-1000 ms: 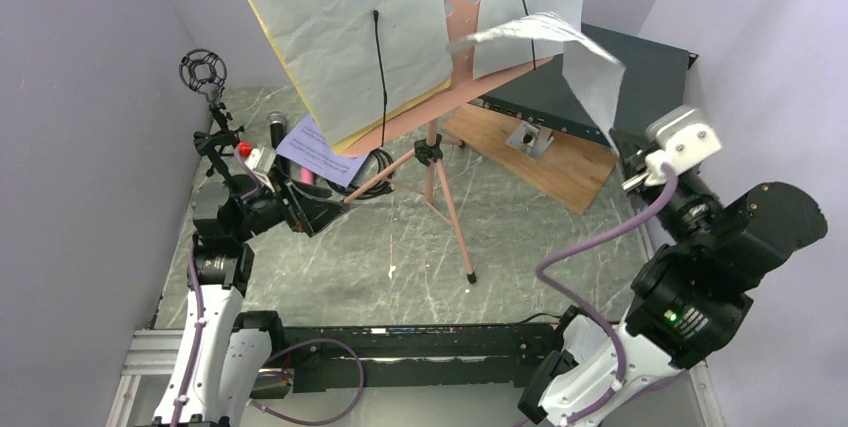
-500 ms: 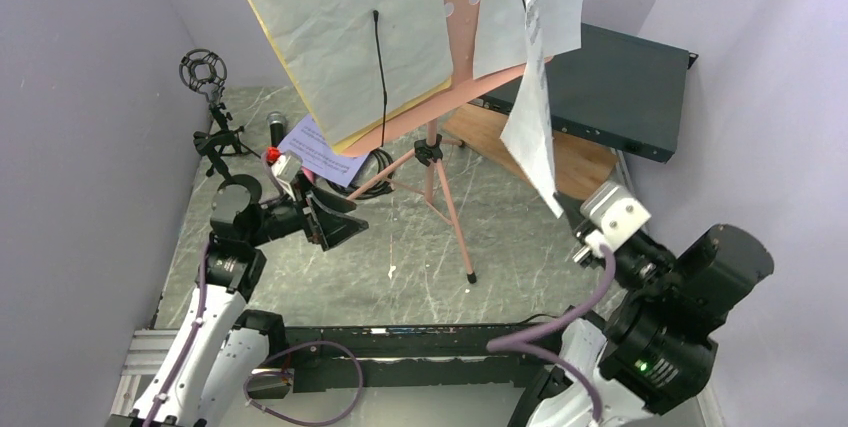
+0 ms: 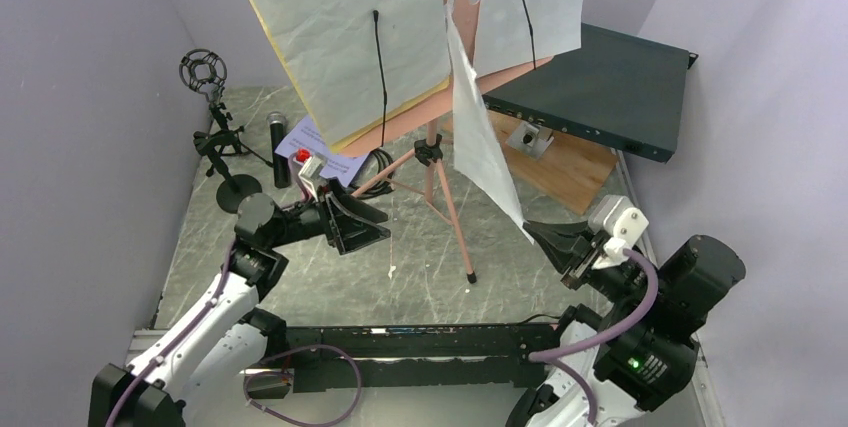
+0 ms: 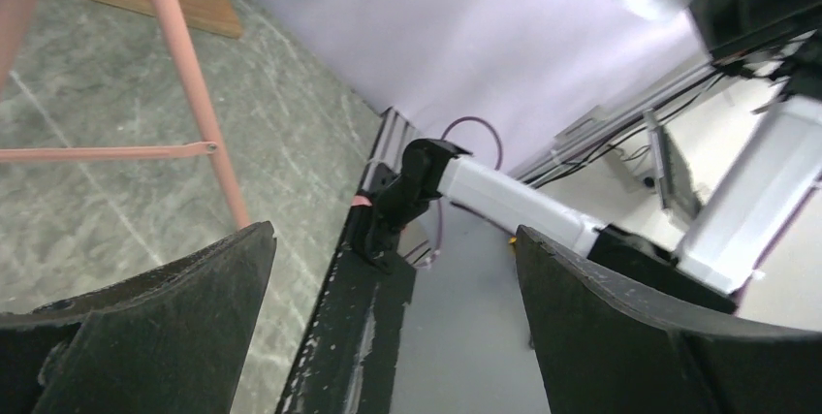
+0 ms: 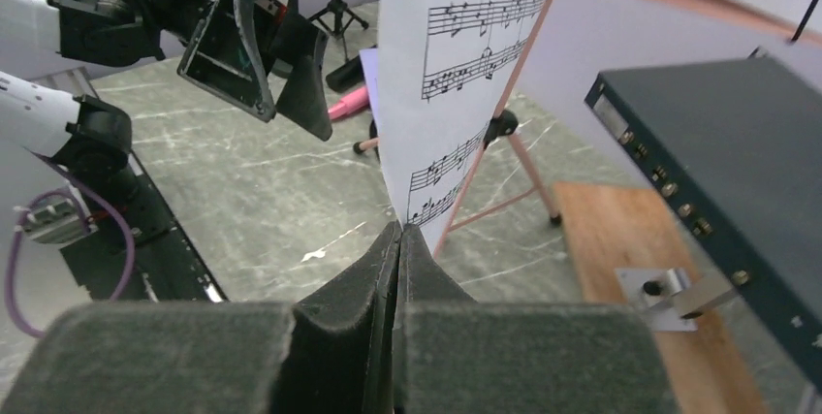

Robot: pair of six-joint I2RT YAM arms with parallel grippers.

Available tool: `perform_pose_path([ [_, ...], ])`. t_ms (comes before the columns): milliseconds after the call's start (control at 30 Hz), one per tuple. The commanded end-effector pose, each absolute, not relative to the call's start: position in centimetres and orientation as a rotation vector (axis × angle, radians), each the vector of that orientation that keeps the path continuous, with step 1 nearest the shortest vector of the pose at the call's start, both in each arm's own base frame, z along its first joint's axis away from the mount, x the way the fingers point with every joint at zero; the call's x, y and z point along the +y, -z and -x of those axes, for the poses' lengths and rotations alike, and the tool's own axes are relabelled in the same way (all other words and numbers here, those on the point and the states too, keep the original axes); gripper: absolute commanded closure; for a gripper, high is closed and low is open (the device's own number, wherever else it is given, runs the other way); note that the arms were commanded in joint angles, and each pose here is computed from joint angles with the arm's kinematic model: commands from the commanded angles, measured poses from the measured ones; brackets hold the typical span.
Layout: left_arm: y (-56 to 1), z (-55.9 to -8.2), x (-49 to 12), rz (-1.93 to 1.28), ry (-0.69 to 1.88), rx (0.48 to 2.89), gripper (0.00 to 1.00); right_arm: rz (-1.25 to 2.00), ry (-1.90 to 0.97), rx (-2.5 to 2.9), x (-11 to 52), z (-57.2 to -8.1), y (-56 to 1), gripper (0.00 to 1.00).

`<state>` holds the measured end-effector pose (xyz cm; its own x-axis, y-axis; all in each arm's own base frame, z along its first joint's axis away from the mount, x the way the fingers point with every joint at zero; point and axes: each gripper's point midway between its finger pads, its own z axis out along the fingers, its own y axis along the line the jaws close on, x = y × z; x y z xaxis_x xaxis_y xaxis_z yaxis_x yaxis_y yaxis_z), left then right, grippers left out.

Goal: Pack up the instrument practice props
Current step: Pick up the sheet music from the music stand, then place the sheet music at the center of the board.

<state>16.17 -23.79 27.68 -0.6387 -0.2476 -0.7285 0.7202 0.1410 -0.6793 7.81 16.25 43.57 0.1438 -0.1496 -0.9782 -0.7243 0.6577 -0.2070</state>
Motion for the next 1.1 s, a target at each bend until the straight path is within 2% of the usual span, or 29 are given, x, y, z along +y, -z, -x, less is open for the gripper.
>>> perform_pose_path([
  [0, -31.6, -14.9, -24.2, -0.446, 1.763, 1.475, 0.01, 0.817, -0.637, 1.363, 17.1, -7.1, -43.3, 1.00],
  [367, -31.4, -16.1, -27.5, -0.482, 1.682, 1.432, 0.00, 0.751, -0.705, 1.391, 17.6, -6.5, -40.9, 1.00],
  [733, -33.1, -17.3, -30.7, -0.477, 1.794, 1.318, 0.01, 0.661, -0.743, 1.466, 17.4, -6.5, -36.7, 1.00],
  [1067, -33.2, -17.7, -31.9, -0.441, 1.856, 1.331, 0.02, 0.622, -0.754, 1.511, 16.9, -7.0, -33.0, 1.00],
])
